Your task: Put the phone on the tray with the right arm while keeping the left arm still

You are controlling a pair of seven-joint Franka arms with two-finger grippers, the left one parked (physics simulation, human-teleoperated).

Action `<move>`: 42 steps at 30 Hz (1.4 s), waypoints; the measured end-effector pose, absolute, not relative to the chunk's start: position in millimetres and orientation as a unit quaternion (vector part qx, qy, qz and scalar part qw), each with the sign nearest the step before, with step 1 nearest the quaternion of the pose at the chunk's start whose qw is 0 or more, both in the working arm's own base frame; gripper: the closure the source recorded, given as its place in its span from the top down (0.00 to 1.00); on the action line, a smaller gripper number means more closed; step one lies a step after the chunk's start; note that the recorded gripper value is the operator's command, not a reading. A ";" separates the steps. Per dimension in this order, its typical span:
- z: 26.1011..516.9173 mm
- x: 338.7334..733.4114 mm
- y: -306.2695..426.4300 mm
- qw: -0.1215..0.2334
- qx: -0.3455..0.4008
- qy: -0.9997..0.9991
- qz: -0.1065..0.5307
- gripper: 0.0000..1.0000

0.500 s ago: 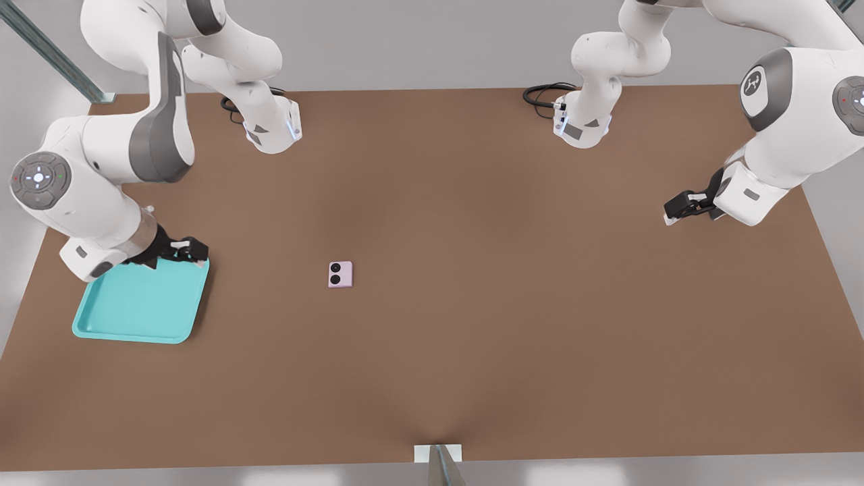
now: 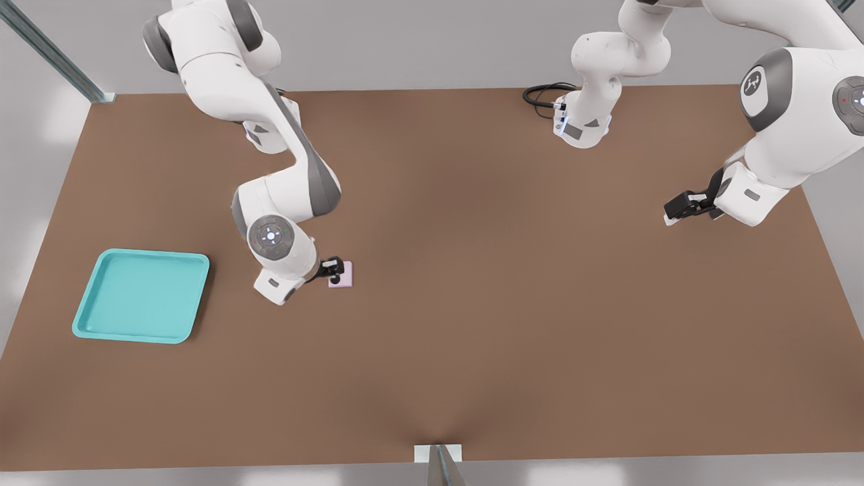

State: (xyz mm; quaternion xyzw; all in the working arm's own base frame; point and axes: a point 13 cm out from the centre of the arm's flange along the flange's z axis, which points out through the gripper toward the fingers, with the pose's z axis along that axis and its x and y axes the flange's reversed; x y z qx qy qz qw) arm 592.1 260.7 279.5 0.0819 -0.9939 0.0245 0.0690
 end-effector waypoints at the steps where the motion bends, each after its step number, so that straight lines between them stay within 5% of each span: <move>1: 261.7 582.0 264.0 0.076 0.076 -0.994 0.025 1.00; 8: 179.6 542.0 275.7 0.093 0.016 -0.995 0.028 1.00; 19: 117.0 538.5 250.2 0.067 -0.079 -0.995 0.013 1.00; 24: 92.5 520.1 254.0 0.039 -0.061 -0.997 -0.024 1.00; 31: 78.2 543.1 274.1 -0.011 -0.032 -0.998 -0.057 1.00; 42: 62.5 517.2 273.7 -0.006 0.003 -0.998 -0.063 1.00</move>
